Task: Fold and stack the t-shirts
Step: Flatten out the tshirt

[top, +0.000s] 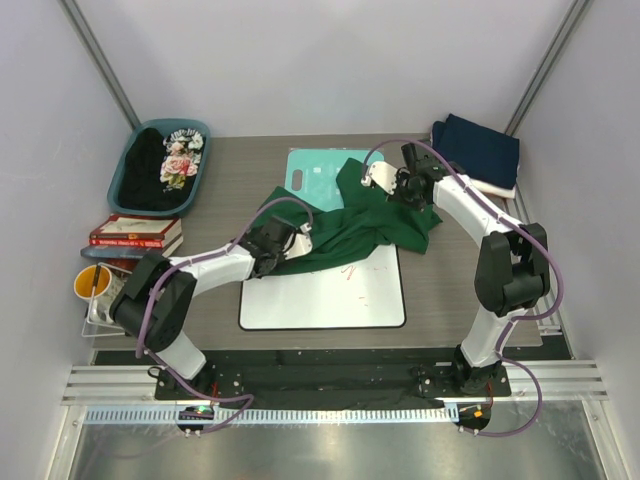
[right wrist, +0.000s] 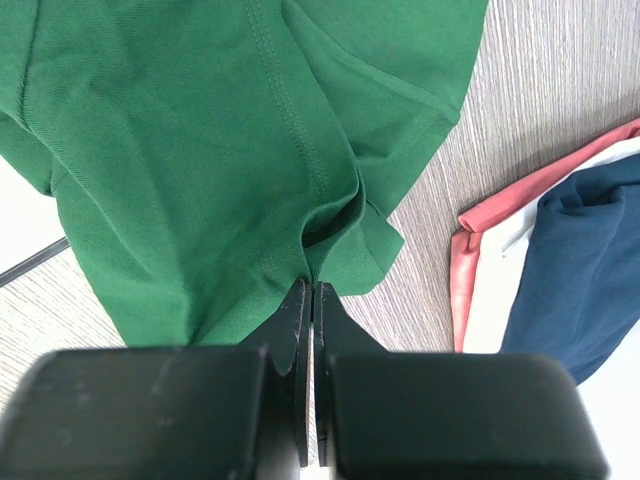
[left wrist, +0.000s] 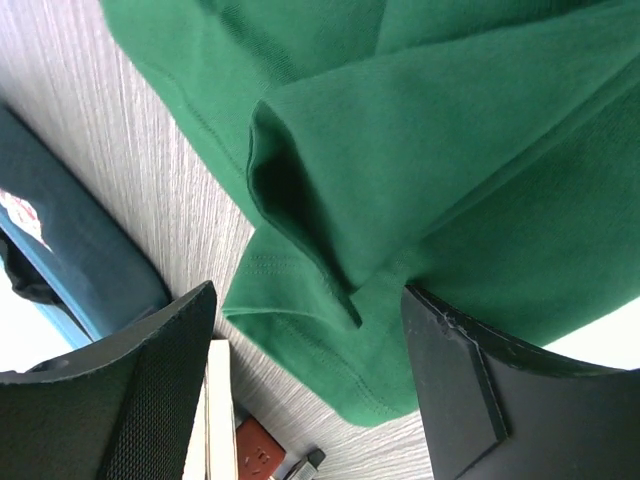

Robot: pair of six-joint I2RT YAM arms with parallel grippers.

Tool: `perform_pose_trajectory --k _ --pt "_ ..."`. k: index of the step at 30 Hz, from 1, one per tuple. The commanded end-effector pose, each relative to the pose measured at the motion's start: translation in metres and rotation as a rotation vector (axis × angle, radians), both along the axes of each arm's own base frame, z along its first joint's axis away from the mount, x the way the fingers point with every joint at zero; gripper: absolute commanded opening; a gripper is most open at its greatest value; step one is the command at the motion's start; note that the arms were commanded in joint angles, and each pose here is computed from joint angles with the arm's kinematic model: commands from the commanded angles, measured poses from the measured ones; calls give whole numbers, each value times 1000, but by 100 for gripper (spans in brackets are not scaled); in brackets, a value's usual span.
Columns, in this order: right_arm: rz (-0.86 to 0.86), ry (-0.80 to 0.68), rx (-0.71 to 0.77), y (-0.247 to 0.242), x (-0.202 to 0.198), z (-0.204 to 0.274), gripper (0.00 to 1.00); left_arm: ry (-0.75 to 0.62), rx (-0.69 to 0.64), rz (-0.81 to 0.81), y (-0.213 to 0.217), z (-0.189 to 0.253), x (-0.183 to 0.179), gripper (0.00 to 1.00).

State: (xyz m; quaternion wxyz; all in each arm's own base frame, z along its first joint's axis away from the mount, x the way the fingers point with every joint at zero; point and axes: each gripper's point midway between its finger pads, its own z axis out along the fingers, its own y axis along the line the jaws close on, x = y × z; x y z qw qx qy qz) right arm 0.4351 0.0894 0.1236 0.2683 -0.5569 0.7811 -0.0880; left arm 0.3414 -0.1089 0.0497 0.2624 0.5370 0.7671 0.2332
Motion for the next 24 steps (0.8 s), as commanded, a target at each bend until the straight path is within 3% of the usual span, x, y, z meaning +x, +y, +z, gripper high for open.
perform_pose_trajectory --k 1,7,11,16,22,24 --pt "-4 -49 7 3 8 17 1 -51 -26 -17 -8 5 14 74" --pt "-5 -46 7 3 8 16 1 -68 -29 -25 -10 10 18 59" --pt "-7 -48 9 3 8 16 1 -74 -34 -31 -11 14 20 42" --pt "-9 -50 13 3 8 16 1 -67 -33 -28 -11 12 20 34" --pt "-6 -49 8 3 7 15 1 -61 -31 -26 -10 11 20 2" --pt "-6 -50 8 3 7 15 1 -67 -33 -25 -11 13 21 0"
